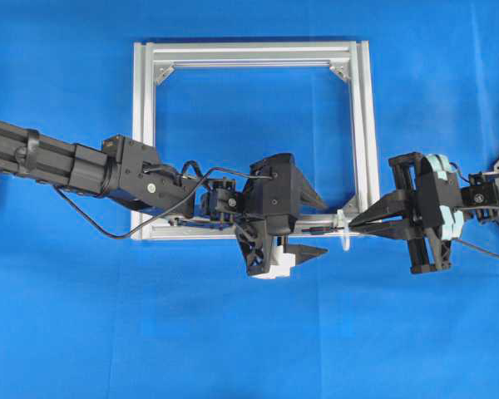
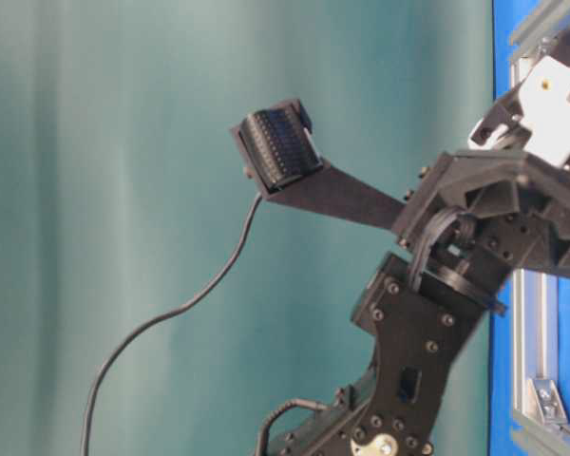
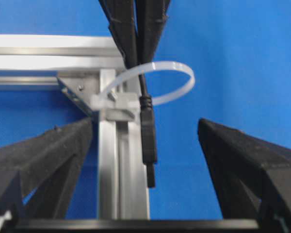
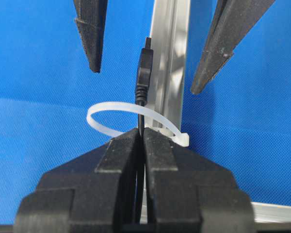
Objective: Insert the wire through the string loop located on the right side.
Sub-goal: 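Close the left gripper on the USB plug beyond the loop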
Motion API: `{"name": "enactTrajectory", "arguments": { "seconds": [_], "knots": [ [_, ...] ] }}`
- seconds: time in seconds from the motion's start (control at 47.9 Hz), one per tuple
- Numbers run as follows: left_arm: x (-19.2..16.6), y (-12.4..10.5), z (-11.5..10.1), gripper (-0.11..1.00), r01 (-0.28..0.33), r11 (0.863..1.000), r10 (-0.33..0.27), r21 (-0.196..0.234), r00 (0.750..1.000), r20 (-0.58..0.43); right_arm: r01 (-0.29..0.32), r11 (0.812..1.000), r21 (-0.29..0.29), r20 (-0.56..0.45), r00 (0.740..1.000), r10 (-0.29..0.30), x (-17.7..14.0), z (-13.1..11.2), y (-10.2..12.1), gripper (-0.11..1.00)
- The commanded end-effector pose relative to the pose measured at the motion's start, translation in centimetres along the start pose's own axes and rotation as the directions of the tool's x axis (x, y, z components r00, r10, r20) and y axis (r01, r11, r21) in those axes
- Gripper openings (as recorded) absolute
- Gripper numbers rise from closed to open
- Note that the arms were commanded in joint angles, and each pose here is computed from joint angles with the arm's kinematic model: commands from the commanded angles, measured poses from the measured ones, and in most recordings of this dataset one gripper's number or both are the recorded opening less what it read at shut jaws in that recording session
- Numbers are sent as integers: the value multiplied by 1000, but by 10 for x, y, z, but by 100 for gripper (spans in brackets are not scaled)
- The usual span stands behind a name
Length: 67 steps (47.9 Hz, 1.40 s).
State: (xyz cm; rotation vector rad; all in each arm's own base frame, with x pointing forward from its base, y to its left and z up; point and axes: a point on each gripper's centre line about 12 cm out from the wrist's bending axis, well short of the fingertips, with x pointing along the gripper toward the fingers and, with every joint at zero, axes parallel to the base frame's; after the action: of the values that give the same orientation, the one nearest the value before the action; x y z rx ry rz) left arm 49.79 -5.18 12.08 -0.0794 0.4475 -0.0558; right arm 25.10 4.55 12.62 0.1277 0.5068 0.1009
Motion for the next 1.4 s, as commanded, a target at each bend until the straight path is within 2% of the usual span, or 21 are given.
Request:
{"name": "enactTrajectory", "arguments": {
  "seconds": [0.0,1.379],
  "knots": [
    [-4,-1,13,85,4,1000,-4,2,999,37,-1,1000,4,23,1000,1,2,7,1,-3],
    [-4,-2,10,83,4,1000,-4,-5,1000,18,0,1000,5,22,1000,0,1,7,1,-3]
  ]
}}
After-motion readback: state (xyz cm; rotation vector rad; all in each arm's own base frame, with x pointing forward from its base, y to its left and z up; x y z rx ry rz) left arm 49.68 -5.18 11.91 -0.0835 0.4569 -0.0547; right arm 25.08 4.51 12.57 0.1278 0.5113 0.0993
